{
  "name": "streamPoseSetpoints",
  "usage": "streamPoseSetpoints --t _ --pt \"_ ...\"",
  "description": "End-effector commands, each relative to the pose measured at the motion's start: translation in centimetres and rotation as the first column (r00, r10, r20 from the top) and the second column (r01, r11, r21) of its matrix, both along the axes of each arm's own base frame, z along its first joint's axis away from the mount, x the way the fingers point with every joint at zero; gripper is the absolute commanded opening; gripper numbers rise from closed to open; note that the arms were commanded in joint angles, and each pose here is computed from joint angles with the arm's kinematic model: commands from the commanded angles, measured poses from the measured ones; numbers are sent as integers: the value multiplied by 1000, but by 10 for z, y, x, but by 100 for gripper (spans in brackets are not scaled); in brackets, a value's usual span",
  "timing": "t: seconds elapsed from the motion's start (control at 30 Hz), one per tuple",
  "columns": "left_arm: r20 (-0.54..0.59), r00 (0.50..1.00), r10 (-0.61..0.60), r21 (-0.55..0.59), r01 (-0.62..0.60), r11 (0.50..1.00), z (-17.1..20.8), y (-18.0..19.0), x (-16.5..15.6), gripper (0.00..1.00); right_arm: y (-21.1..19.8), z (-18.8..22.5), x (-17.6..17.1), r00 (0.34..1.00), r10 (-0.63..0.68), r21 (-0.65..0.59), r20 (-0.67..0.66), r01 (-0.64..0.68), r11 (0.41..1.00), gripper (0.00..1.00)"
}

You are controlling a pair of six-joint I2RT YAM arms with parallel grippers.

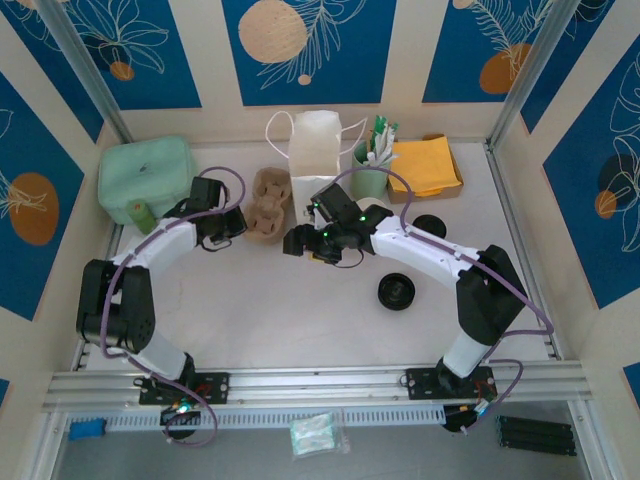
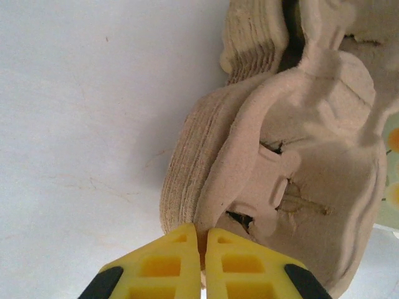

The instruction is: Pack the takeout coffee

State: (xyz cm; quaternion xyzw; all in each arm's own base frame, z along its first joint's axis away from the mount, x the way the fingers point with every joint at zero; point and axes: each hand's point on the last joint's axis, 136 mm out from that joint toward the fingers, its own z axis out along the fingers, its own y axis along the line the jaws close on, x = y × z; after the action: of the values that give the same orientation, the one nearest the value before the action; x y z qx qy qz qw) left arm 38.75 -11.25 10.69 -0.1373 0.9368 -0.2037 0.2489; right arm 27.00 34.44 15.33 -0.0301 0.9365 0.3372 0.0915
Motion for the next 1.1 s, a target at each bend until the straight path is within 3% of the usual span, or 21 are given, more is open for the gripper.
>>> streamPoseSetpoints --t 0.0,0.73,1.07 --pt "42 999 1 -25 0 1000 26 1 1 8 7 3 -2 1000 8 23 -17 -7 1000 72" --pt "8 993 119 -25 -119 993 23 30 -30 6 16 3 -4 999 36 35 -22 -35 999 72" --pt "-1 977 214 -123 -212 969 23 37 -45 6 31 12 0 1000 17 73 -10 -16 997 71"
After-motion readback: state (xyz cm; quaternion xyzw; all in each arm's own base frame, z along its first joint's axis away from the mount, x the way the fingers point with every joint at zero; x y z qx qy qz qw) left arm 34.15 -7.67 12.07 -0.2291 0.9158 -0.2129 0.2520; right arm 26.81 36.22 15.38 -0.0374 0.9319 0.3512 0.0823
